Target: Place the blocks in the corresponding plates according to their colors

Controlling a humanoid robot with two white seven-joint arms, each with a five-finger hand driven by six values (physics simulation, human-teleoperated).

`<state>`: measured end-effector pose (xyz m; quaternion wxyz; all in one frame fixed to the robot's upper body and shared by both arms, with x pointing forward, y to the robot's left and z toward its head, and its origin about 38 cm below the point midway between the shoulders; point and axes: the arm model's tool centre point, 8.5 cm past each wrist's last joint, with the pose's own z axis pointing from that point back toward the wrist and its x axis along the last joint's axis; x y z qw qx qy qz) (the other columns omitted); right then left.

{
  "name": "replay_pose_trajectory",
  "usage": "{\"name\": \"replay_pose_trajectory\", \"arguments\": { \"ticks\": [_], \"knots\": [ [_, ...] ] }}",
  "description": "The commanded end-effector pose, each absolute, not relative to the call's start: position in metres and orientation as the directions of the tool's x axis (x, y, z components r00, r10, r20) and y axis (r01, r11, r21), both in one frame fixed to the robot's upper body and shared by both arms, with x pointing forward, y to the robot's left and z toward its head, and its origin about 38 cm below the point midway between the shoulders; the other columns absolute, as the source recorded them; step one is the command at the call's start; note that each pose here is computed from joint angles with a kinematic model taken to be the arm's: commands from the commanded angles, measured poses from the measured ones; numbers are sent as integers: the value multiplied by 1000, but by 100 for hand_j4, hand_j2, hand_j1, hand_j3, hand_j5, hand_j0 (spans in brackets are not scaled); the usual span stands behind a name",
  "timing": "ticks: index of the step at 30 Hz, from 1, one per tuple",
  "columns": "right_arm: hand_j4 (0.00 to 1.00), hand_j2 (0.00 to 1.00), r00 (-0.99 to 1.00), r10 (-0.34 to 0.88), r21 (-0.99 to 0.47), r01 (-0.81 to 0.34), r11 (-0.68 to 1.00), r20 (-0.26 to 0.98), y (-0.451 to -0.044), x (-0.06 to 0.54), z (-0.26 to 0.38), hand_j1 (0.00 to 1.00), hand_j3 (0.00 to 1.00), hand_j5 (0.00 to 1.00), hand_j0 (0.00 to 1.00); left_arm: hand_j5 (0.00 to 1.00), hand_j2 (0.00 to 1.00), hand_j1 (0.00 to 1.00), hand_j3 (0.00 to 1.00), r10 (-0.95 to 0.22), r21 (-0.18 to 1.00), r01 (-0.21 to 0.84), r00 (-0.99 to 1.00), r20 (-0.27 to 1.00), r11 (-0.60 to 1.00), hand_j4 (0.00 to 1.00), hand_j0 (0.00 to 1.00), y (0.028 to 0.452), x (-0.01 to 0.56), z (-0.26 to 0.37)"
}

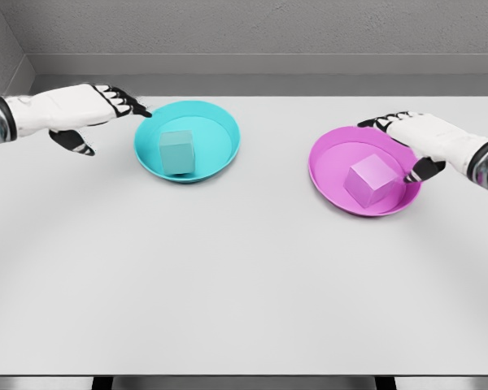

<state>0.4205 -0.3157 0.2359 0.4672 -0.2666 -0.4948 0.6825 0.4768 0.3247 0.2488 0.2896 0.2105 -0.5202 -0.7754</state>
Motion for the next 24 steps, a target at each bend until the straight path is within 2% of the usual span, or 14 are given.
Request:
{"name": "replay_pose_trajectory", "arguments": {
  "ticks": [1,5,11,24],
  "knots": [
    [100,100,-486,873,-938,-324,-125,52,-325,416,254,100,100,100,100,100,100,100,100,-691,939,201,-721,-52,-280,100,100,346,470,272],
    [100,100,-597,802,-939,-295,-178,36,-329,402,254,100,100,100,100,100,100,100,100,-709,925,236,-703,-49,-298,100,100,367,454,261],
    [100,100,-711,701,-928,-295,-228,53,-331,377,237,100,100,100,100,100,100,100,100,-708,919,247,-704,-47,-307,100,100,370,448,257],
    [100,100,-739,672,-922,-296,-249,56,-342,363,229,100,100,100,100,100,100,100,100,-711,918,247,-701,-51,-310,100,100,372,448,258]
  ]
}}
